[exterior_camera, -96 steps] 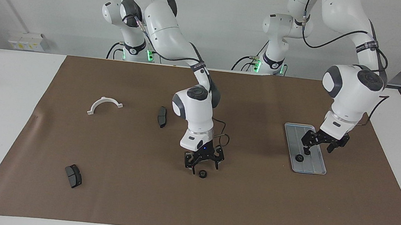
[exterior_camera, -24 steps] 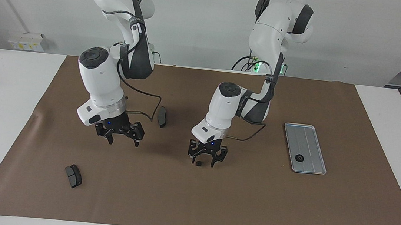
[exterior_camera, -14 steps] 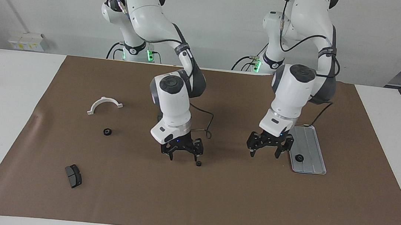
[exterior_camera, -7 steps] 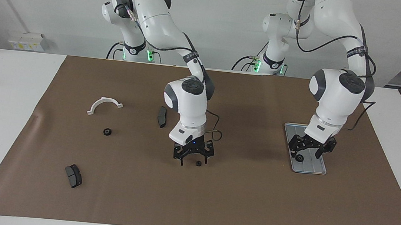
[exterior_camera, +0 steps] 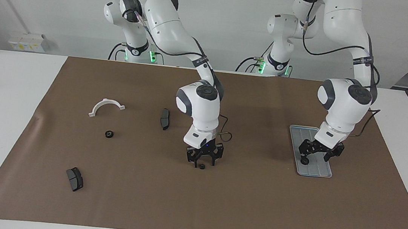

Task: Place bearing gear from tray to pile

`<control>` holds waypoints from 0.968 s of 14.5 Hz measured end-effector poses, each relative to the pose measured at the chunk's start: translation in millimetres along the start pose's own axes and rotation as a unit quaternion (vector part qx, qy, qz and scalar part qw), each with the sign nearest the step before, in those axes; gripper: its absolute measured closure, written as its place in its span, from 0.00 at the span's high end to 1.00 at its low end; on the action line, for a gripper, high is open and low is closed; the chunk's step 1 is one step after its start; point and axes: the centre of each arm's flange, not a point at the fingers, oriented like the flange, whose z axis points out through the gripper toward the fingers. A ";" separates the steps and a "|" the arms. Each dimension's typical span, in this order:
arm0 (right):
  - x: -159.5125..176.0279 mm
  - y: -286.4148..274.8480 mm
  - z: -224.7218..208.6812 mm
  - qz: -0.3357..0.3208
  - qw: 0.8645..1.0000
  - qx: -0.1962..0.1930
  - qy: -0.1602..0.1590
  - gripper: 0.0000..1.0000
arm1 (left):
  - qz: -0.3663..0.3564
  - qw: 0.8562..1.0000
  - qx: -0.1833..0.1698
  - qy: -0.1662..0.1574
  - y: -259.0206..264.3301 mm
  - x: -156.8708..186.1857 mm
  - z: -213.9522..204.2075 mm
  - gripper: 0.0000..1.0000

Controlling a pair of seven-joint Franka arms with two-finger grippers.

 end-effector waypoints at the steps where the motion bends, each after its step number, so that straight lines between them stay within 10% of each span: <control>1: 1.3 1.6 -0.6 0.001 1.000 -0.001 0.001 0.47 | -0.013 1.000 -0.008 -0.002 -3.5 -2.6 5.2 1.00; 5: 3.1 3.7 -1.4 0.002 1.000 -0.001 0.002 0.23 | -0.027 1.000 -0.014 -0.007 -8.4 -9.5 26.8 0.93; 11: 8.1 11.7 -4.1 0.007 1.000 -0.009 -0.001 0.23 | -0.029 0.999 -0.013 -0.008 -9.9 -12.9 38.1 0.82; 14: 43.3 71.8 -44.1 0.045 0.999 -0.026 0.011 0.23 | -0.028 0.999 -0.014 -0.007 -9.0 -12.9 37.1 0.44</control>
